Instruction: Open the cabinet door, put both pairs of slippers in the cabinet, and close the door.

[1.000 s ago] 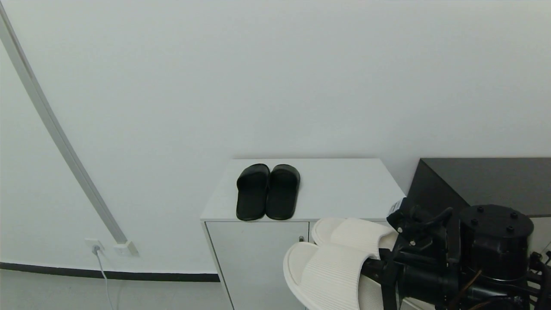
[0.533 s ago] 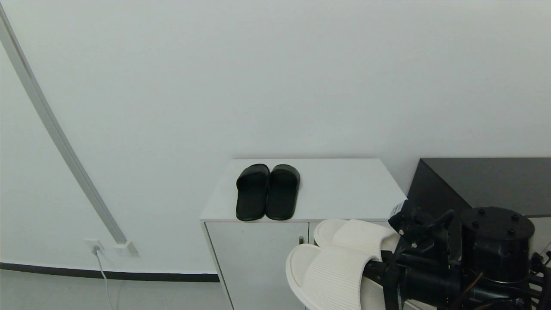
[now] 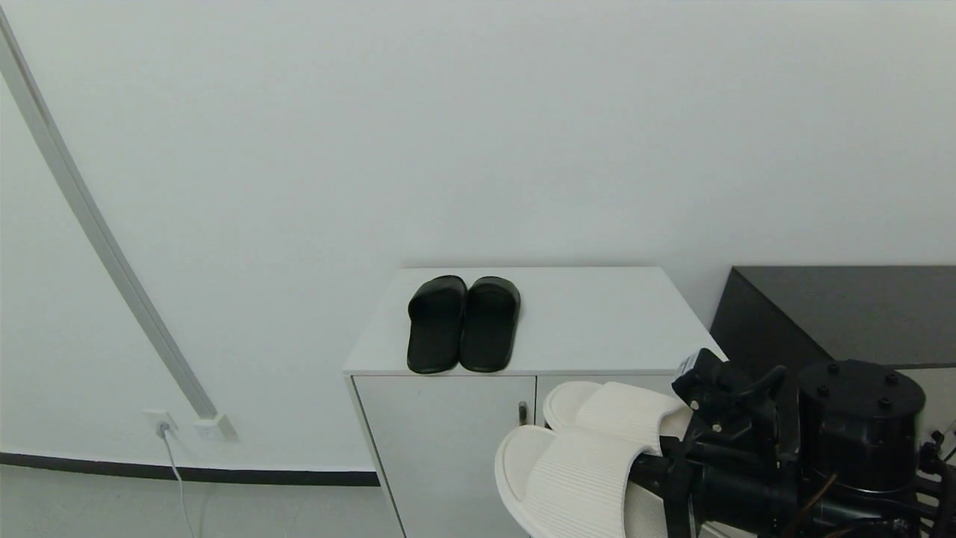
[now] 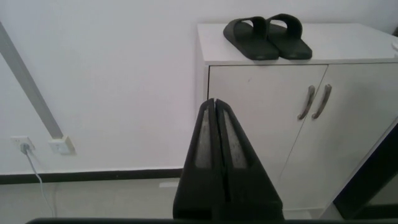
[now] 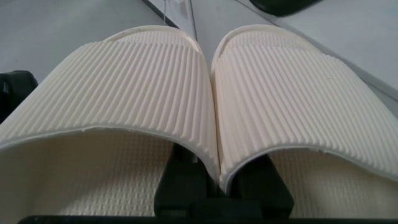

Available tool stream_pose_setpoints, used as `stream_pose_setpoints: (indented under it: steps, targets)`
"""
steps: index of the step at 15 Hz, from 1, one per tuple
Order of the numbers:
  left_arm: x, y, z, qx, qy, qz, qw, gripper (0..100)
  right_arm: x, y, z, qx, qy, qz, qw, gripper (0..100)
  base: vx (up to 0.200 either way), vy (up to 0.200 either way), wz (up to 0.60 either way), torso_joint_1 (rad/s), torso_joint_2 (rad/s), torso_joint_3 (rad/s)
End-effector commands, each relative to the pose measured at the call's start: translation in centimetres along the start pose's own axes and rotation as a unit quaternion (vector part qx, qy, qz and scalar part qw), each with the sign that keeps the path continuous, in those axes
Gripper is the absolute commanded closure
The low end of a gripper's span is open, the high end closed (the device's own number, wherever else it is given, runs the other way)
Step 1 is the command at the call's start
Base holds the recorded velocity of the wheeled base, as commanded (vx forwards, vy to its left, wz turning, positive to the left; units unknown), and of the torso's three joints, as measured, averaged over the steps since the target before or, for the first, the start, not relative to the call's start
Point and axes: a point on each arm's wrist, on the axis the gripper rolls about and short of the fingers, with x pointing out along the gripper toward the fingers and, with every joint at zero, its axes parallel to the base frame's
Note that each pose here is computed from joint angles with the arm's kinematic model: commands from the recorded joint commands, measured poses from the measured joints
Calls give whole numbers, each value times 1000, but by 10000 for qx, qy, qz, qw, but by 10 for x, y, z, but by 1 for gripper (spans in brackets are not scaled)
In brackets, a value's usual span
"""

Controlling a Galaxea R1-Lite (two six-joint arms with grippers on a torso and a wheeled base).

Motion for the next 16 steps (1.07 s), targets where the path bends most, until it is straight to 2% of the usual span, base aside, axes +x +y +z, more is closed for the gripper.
stream_pose_setpoints:
  steps: [1,7,10,16]
  targets:
    - [0,0,0,0,8,0,10000,0,1,0,-1,-1,21,4,10000,100,0,0,0,-159,359,198]
    - [0,0,0,0,8,0,10000,0,7,-2,-15,72,305,-15,9995,100,0,0,0,-171,396,226]
    - [0,0,0,0,8,0,10000,0,8,-3,-17,30,153,-55,9999,100,0,0,0,-225,540,308]
    - [0,0,0,23,8,-8,10000,0,5,-2,-19,-131,154,-53,9998,100,0,0,0,-222,540,322]
